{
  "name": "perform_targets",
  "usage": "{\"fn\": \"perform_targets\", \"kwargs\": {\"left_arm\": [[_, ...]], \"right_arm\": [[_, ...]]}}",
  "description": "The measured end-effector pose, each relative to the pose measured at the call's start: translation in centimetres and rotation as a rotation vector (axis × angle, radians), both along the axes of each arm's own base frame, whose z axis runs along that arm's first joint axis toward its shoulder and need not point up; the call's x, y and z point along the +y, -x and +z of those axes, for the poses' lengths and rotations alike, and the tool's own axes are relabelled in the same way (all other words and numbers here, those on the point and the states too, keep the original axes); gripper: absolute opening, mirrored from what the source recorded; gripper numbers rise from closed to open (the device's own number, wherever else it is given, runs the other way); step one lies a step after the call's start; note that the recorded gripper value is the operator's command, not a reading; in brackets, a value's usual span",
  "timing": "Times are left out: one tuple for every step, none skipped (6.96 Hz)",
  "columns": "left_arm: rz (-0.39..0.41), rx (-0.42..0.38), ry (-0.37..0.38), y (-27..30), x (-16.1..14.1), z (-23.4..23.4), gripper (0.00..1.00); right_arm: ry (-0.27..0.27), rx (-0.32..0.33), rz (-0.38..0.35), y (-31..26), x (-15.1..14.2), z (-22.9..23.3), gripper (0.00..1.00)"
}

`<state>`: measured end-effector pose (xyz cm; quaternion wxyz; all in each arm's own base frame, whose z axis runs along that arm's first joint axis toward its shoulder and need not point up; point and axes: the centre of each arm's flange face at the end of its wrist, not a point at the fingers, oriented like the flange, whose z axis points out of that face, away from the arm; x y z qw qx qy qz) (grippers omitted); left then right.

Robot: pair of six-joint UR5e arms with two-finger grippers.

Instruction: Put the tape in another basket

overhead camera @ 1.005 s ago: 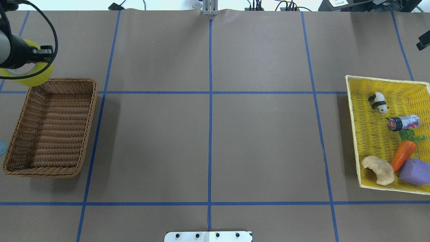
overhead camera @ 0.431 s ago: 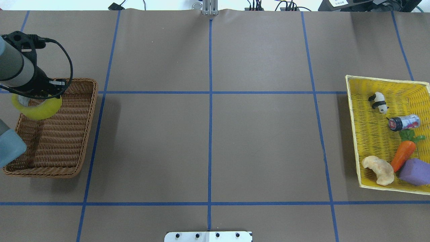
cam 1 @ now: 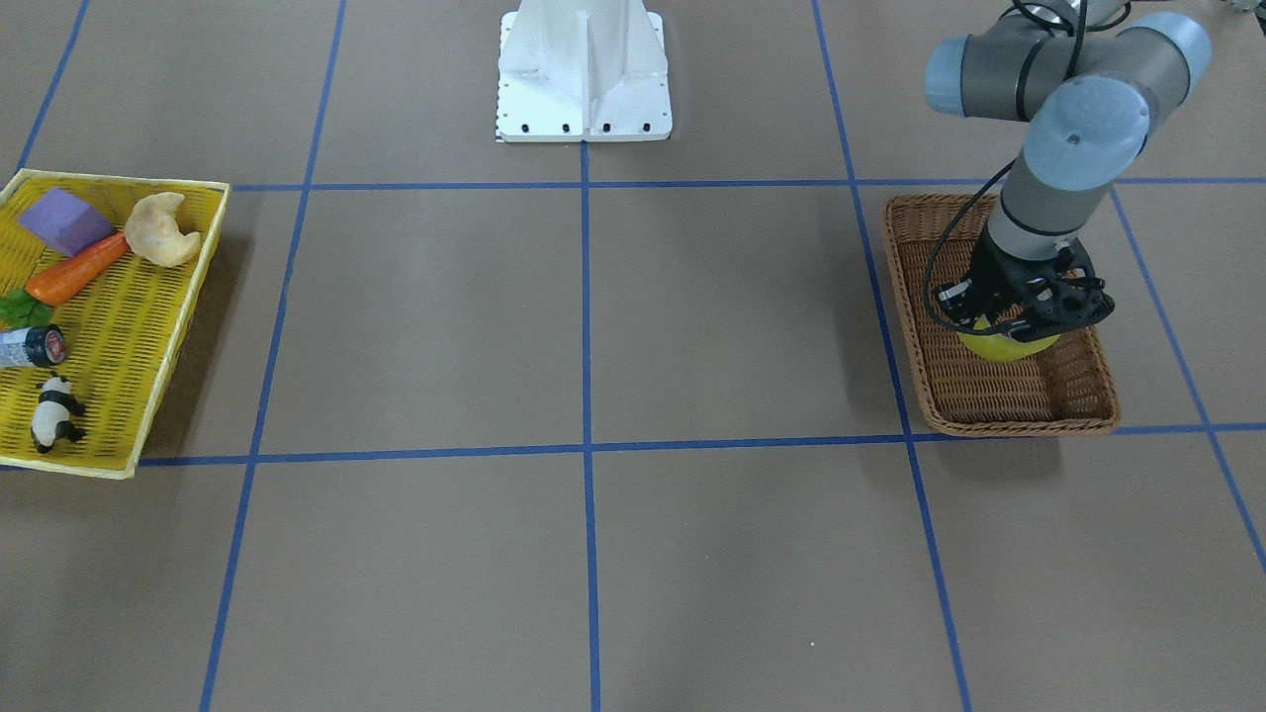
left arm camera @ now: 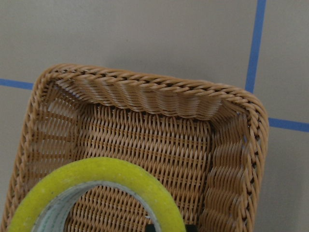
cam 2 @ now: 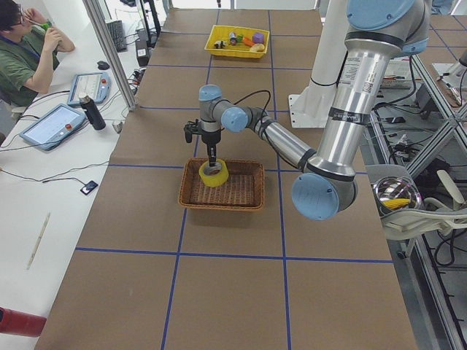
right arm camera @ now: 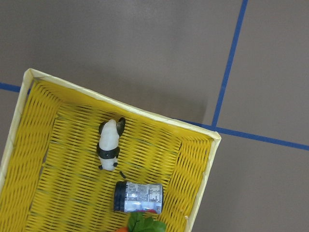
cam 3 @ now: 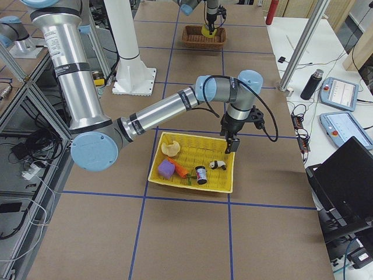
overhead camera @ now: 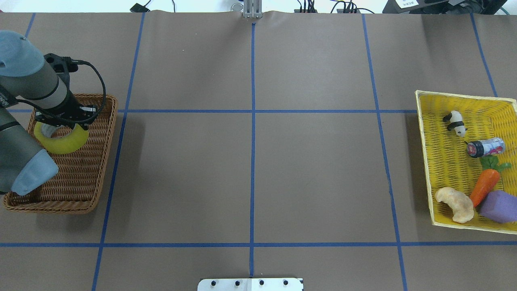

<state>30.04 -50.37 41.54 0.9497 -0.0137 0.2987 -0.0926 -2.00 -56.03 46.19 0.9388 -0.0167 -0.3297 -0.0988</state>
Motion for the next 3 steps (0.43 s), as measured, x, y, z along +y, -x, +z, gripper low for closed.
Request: {"fn": "perform_targets", "kwargs": {"left_arm": [[0.005,-0.002,0.015,-0.3,-0.1,0.6,0.42],[0.009,-0.011,0.028,-0.5,-0.2,1.4,0.98],[0.019,-0.021,0.034,-1.0,-0.1,2.2,0.99]], "right_arm": [[-0.011,-0.005,0.006,-0.3,0.1,-0.5,1.0],[-0.015,-0.006,0.011,-0.6,0.5,-0.6,1.0],[-0.01,-0.005,0.012,-0.8,1.0,-0.2,1.0]]}}
